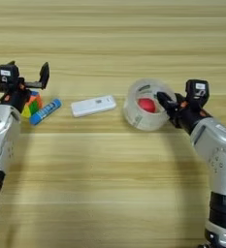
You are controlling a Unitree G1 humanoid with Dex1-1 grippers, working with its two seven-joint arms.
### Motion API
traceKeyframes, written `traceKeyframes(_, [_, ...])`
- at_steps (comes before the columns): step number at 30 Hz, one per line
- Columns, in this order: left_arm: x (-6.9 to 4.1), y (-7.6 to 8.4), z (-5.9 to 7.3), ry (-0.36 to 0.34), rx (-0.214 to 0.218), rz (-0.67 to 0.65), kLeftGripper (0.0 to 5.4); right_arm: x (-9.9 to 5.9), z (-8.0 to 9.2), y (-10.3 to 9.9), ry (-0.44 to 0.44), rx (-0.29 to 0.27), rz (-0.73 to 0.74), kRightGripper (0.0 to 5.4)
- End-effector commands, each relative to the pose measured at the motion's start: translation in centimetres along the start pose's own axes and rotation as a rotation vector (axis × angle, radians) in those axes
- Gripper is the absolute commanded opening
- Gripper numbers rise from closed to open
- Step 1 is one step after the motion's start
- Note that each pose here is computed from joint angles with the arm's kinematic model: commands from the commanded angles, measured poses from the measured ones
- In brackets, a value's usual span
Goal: Move the objects on the table
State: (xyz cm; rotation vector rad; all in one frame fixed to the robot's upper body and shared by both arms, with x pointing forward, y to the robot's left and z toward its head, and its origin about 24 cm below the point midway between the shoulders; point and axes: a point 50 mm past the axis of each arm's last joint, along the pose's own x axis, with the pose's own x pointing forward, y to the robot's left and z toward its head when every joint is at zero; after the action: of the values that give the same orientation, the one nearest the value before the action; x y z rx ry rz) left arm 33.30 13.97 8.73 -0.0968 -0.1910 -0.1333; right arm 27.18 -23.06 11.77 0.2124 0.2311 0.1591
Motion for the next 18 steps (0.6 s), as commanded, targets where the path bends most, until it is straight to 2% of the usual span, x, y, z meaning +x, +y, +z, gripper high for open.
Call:
traceKeyframes(1, [0.0, -0.1, 0.1, 0.002, 0.009, 0.001, 5.40, -0.3, 1.0, -1.1, -0.046, 0.000, -0.033, 1.61])
traceKeyframes(9, [0.0, -0.1, 0.1, 0.001, 0.009, 0.002, 5.40, -1.3, 1.0, -4.4, -0.065, 0.036, -0.151, 1.60])
traceKeyframes(18, [0.0, -0.2, 0.1, 0.002, 0.009, 0.000, 5.40, -2.0, 1.3, -7.0, -0.084, 0.033, -0.257, 1.60])
